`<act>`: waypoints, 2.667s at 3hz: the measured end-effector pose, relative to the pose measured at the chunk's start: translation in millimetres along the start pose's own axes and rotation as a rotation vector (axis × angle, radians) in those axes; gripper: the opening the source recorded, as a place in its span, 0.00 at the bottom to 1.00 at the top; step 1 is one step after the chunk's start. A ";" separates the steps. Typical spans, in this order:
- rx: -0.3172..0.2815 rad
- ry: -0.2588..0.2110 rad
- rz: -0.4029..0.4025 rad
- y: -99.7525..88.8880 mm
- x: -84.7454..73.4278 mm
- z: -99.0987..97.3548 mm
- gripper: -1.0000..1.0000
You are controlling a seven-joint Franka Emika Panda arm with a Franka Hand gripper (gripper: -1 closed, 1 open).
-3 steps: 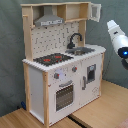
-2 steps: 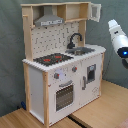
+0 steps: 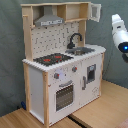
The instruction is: Play with the kitchen
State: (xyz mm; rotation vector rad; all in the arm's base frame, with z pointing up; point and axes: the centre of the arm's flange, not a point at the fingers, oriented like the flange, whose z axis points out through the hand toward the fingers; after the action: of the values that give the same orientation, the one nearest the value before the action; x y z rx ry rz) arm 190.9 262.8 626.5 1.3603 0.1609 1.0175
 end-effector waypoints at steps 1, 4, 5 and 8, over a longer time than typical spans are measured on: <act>0.016 0.021 0.077 8.9 4.1 18.5 1.00; 0.049 0.087 0.273 14.4 17.0 64.0 1.00; 0.056 0.110 0.332 18.8 18.7 76.2 1.00; 0.096 0.155 0.523 35.2 3.8 123.5 1.00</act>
State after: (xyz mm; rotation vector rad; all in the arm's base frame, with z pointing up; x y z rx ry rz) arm 253.5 171.3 691.3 1.4450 -0.0371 1.5703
